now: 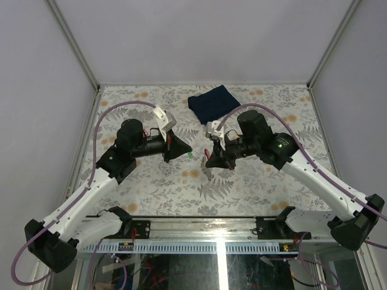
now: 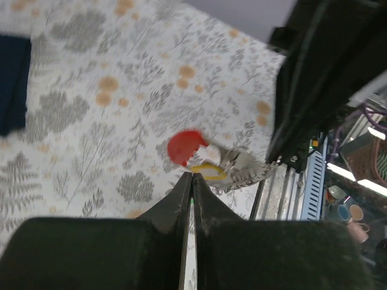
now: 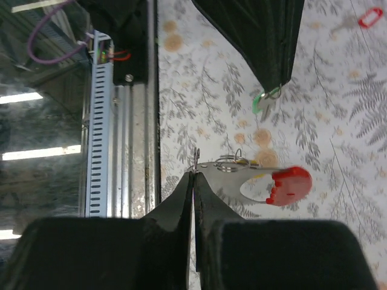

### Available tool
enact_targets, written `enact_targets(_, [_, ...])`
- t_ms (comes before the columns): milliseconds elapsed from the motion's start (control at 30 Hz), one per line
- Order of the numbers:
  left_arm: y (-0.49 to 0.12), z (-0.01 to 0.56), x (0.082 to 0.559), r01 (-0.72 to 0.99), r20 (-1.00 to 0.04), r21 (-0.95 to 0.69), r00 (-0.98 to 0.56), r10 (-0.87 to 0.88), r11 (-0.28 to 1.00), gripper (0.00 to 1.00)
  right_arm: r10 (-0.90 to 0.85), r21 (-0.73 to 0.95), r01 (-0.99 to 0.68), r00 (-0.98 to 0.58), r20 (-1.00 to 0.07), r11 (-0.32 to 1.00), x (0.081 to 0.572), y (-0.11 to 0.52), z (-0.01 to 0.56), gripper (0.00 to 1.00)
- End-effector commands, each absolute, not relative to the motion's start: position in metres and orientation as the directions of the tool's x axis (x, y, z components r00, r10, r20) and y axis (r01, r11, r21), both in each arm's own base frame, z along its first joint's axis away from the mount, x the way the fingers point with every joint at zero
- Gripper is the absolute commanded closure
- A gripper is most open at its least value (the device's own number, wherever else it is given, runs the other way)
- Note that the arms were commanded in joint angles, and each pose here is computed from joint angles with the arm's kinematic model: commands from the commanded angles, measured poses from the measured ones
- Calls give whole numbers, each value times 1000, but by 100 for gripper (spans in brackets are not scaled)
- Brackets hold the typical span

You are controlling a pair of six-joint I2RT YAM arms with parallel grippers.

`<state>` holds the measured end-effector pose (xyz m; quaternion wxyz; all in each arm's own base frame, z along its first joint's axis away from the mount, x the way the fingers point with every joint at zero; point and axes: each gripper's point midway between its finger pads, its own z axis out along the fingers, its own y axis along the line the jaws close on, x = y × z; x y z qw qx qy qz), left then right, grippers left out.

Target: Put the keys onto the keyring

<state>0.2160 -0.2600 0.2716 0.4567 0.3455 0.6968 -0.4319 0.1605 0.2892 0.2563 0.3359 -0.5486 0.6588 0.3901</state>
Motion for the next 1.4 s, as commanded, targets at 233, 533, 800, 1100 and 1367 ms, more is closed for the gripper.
enact_targets(233, [-261, 388, 130, 990, -984, 125, 117, -132, -61, 100, -144, -97, -958, 139, -980, -268, 107, 294, 374, 100])
enact_targets(533, [-260, 410, 109, 975, -977, 165, 141, -158, -152, 100, -88, -80, -928, 120, -989, -365, 93, 297, 392, 100])
enact_targets(800, [-264, 413, 104, 969, -976, 170, 141, -165, -178, 100, -85, -46, -921, 85, -993, -386, 94, 301, 393, 100])
enact_targets(1100, [-270, 413, 99, 962, -977, 168, 134, -164, -216, 100, -86, -20, -917, 59, -994, -398, 98, 308, 391, 100])
enact_targets(1367, [-273, 413, 97, 960, -977, 167, 131, -166, -224, 100, -99, 4, -917, 38, -994, -400, 100, 310, 387, 100])
